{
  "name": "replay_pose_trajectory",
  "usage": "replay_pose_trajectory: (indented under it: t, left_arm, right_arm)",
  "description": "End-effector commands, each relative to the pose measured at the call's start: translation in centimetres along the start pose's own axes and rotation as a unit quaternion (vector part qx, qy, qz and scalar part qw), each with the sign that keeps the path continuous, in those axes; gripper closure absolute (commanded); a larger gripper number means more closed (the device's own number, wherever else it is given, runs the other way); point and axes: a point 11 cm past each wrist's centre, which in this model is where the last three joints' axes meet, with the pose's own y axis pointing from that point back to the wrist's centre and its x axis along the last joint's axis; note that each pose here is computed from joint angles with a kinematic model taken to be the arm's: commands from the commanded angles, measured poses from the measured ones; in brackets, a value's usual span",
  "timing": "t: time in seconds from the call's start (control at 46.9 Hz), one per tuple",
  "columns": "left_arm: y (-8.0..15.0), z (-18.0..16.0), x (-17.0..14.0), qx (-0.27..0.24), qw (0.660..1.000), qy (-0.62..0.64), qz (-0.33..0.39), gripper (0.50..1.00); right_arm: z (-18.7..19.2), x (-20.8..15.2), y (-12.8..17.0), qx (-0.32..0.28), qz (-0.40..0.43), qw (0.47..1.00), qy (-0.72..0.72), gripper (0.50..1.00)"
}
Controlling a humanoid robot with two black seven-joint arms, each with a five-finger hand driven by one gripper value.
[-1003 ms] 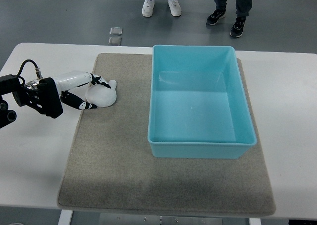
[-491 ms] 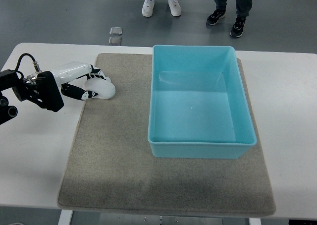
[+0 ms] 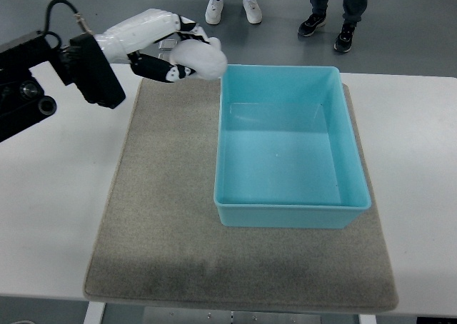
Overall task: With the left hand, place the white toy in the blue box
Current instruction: 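Lift the toy and carry it over the blue box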
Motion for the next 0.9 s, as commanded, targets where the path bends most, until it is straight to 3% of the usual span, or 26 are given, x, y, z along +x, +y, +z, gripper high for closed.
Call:
replay_pose_trajectory:
  t: [0.0,0.235,0.405,0.64,0.704,0.768,0.875]
  left_arm:
    - [-1.8,1.7,-1.7,-0.034,0.999,-0.014,-0.021,1.000]
    - [-4.3,4.8,-5.9,-0.084,0.993,0.005,-0.081,1.000]
    - [-4.1,5.5,-9.9,-0.099,0.985,-0.009,-0.141,1.000]
    - [-3.6,5.1,-11.3,-0.098,0.982,-0.007,-0.162,1.000]
    - [-3.5,5.0,-11.4,-0.100,0.982,-0.006,-0.161,0.877]
    - [-3.5,5.0,-11.1,-0.101,0.983,0.000,-0.151,0.659]
    - [-3.5,4.9,-10.9,-0.102,0.985,-0.004,-0.138,0.525]
  right_arm:
    - [0.0,0.0,0.0,0.000,0.000,1.000,0.000,0.564]
    - [0.0,0.0,0.0,0.000,0.000,1.000,0.000,0.564]
    - [0.0,0.0,0.0,0.000,0.000,1.000,0.000,0.564]
    - [0.0,0.0,0.0,0.000,0.000,1.000,0.000,0.564]
    - [0.0,0.0,0.0,0.000,0.000,1.000,0.000,0.564]
    - [0.0,0.0,0.0,0.000,0.000,1.000,0.000,0.564]
    - [0.0,0.0,0.0,0.000,0.000,1.000,0.000,0.564]
